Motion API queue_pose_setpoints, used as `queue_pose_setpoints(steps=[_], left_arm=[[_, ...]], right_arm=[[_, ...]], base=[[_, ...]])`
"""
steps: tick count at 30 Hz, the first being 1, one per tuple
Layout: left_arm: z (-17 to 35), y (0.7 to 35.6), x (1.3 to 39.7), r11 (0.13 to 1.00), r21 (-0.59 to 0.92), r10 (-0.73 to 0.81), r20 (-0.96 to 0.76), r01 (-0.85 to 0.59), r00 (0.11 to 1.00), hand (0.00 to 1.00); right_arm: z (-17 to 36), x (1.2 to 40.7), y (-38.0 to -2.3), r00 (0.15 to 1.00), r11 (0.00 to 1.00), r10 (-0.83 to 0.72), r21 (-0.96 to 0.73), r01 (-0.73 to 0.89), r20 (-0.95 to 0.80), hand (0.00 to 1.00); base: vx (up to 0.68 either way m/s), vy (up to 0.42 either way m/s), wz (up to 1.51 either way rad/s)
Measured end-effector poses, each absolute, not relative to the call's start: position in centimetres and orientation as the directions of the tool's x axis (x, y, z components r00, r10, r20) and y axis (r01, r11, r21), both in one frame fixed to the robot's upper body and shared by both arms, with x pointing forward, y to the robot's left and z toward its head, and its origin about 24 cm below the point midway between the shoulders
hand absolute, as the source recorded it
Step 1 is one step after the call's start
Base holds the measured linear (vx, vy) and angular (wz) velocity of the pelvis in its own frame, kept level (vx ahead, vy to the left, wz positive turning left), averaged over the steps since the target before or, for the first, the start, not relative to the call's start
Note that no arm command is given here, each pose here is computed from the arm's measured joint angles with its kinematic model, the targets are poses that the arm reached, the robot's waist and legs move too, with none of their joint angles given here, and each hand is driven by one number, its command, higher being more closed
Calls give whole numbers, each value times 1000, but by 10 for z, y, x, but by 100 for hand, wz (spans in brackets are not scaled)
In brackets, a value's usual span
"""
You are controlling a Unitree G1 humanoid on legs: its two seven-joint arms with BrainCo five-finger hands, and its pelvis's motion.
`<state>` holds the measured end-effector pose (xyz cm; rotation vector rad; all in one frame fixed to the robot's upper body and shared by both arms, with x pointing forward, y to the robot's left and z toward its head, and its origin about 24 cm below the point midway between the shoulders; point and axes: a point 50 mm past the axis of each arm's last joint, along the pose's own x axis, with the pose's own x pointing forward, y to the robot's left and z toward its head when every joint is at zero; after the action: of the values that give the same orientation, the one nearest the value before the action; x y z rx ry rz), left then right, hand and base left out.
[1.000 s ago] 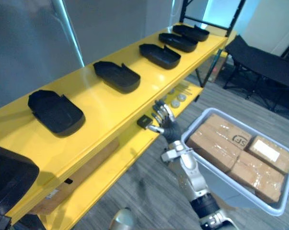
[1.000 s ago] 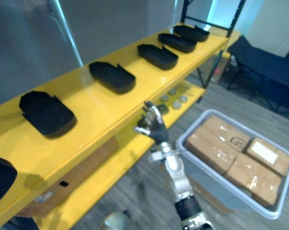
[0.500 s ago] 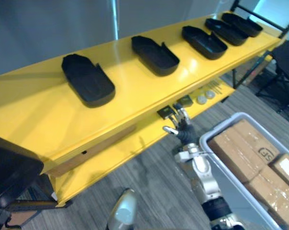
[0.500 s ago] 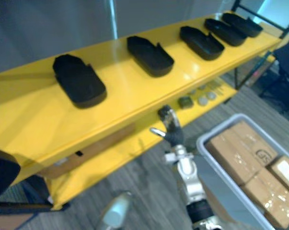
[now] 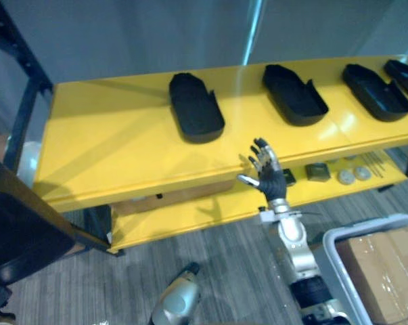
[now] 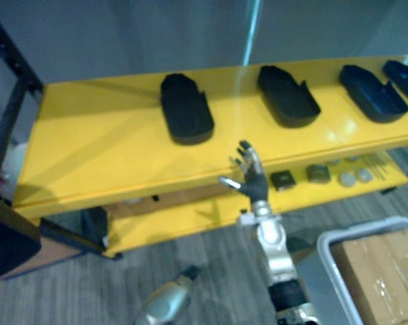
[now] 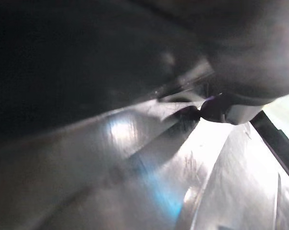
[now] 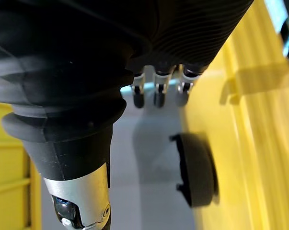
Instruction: Walk over and take plastic housings, then place them on the shelf
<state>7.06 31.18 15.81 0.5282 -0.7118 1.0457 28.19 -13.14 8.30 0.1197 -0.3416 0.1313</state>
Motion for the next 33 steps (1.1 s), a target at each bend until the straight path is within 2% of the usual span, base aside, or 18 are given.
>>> queue_pose_setpoints(steps=[6,14,18,23,27,31,33], left_arm=[[156,302,84,496,56,566,736,-866,372,100],[152,289,99,585,30,547,723,-811,422,100],[152,287,101,596,25,546,720,-803,428,100],[161,282,97,606,32,506,756,-795,417,100],[165,282,97,605,25,485,781,-796,393,100],[176,285,107,604,-32,479,813,-796,331,100],[178,290,120,605,-70,503,806,-793,313,100]], right_arm=[[79,271,-137,938,988,98,77,-131,334,0],[72,257,-158,949,995,-4,97,-28,316,0],[72,255,-162,948,994,-27,108,-8,317,0],[57,238,-177,958,985,-123,146,87,259,0],[60,234,-181,945,981,-158,157,116,286,0],[86,251,-191,899,980,-181,154,129,399,0],[110,256,-209,844,977,-214,130,171,492,0]], base=[[-121,-33,-31],[-40,25,-23],[-39,18,-16],[46,56,0],[165,122,-5],[192,46,-13],[183,-29,52]])
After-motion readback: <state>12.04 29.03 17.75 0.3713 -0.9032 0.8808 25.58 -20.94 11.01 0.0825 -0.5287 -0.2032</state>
